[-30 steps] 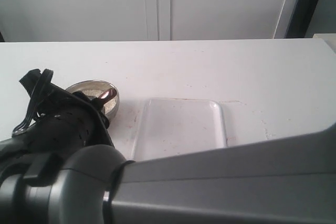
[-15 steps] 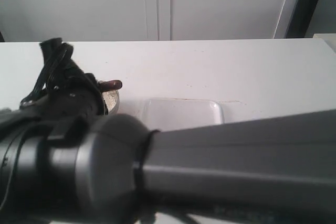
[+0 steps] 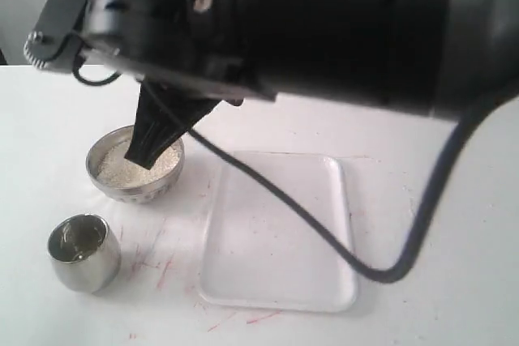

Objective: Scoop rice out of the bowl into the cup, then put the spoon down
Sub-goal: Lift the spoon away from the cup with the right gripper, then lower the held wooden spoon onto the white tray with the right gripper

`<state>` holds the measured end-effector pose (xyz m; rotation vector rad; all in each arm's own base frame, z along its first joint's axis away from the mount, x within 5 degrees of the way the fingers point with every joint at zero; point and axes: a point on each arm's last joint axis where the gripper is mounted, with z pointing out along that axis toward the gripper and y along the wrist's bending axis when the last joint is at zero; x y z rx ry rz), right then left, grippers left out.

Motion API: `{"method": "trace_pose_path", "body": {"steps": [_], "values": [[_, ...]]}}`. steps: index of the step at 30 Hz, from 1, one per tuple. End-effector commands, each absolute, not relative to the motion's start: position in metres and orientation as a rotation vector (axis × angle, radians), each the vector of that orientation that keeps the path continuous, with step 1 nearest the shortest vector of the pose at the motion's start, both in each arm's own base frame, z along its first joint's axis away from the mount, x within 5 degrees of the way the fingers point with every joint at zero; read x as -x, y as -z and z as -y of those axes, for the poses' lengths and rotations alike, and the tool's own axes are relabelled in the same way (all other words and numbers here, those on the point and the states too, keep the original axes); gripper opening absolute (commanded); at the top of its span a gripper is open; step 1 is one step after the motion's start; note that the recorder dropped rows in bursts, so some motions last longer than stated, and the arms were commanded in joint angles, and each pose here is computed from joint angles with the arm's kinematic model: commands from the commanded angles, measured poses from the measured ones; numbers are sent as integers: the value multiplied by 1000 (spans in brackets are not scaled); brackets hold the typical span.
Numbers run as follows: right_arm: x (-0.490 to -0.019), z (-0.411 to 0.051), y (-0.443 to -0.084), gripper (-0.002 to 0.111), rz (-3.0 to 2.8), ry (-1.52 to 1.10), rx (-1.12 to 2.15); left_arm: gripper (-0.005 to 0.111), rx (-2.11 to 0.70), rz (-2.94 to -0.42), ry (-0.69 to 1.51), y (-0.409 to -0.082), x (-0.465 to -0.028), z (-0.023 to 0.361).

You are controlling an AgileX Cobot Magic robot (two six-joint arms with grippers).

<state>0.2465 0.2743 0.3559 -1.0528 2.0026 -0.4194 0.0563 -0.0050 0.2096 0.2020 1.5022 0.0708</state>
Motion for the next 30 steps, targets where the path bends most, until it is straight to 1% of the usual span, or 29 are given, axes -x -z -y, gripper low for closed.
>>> {"method": "trace_pose_path", "body": {"steps": [1, 10, 16, 19, 25, 27, 30], "values": [[-246, -245, -381, 0, -2093, 238, 867, 14, -197, -1493, -62, -211, -56, 5], [-245, -200, -409, 0, -2204, 20, 626, 14, -197, -1493, -62, -211, -56, 5], [-244, -180, -418, 0, -2217, -10, 536, 14, -197, -1493, -62, -211, -56, 5], [-247, -172, -411, 0, -2253, 17, 507, 14, -197, -1493, -62, -211, -56, 5], [-257, -161, -379, 0, -2331, 49, 447, 14, -197, -1493, -62, -211, -56, 5], [-259, -161, -372, 0, -2341, 16, 406, 14, -197, -1493, -62, -211, -56, 5], [-262, -163, -362, 0, -2352, -110, 336, 14, -197, -1493, -62, -211, -56, 5]]}}
